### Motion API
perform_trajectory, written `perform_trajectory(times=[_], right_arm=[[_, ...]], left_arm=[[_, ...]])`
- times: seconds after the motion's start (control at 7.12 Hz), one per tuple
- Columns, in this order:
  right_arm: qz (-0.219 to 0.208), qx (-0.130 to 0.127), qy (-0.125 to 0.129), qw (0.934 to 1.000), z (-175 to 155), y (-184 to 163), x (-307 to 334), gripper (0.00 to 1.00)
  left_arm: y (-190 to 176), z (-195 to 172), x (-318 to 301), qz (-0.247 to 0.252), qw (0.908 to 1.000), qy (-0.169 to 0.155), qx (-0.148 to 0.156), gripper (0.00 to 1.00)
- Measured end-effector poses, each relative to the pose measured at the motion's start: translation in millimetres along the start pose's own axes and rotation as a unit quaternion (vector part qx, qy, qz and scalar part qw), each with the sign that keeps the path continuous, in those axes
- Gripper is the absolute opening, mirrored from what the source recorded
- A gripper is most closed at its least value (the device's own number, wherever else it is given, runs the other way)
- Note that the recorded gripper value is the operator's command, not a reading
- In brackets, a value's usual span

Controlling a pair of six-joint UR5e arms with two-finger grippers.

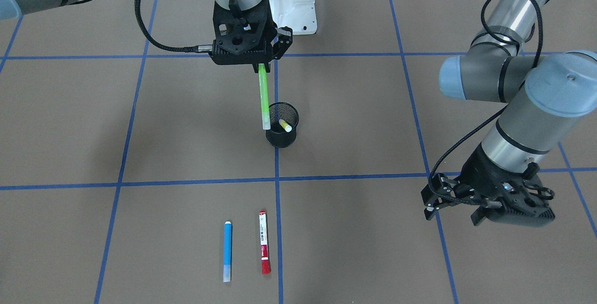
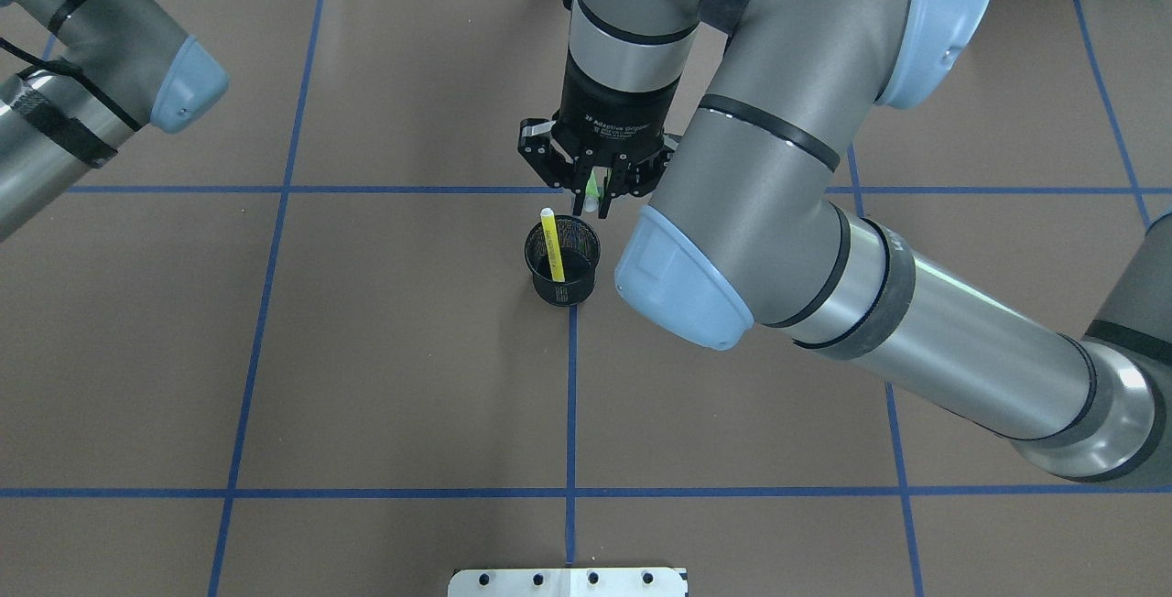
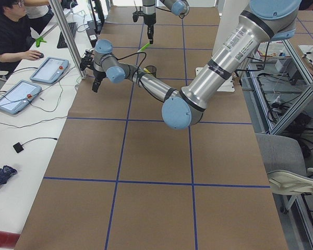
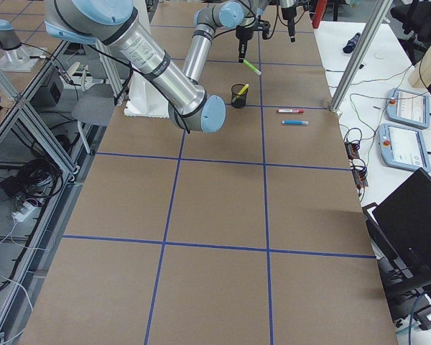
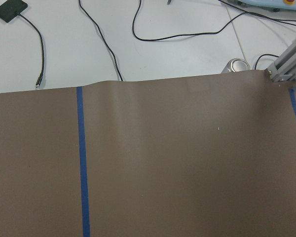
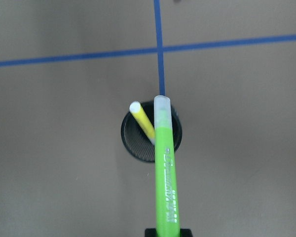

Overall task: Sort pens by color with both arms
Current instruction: 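Lift the green highlighter out of the cup with the right gripper, then carry the green highlighter beside the red-capped marker and lower it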

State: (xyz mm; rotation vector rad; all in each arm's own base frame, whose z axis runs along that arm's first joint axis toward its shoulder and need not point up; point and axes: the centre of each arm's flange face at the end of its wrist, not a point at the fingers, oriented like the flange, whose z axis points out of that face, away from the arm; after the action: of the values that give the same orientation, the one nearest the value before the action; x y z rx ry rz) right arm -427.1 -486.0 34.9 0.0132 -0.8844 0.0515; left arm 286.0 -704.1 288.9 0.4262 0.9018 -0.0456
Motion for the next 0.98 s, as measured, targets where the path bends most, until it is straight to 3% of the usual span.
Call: perform_trajectory(times=[0.28, 0.56, 0.98], right_arm=[[-0.015, 0.061, -0.009, 0.998, 22.1, -33.5, -6.3, 0.0], [-0.028, 0.125, -0.008, 0.9917, 50.8, -66.2, -8.3, 0.0], [-0.04, 0.219, 0.023, 0.9746, 121.5, -104.3, -18.4, 0.0]], left_arm=[[0.8, 0.8, 0.0, -0.006, 1.0, 0.0, -0.001, 1.0], [3.0, 3.6, -3.6, -0.008, 1.0, -0.002, -0.003, 1.0], [4.9, 8.1, -9.0, -0.009, 0.9999, -0.006, -0.005, 1.0]])
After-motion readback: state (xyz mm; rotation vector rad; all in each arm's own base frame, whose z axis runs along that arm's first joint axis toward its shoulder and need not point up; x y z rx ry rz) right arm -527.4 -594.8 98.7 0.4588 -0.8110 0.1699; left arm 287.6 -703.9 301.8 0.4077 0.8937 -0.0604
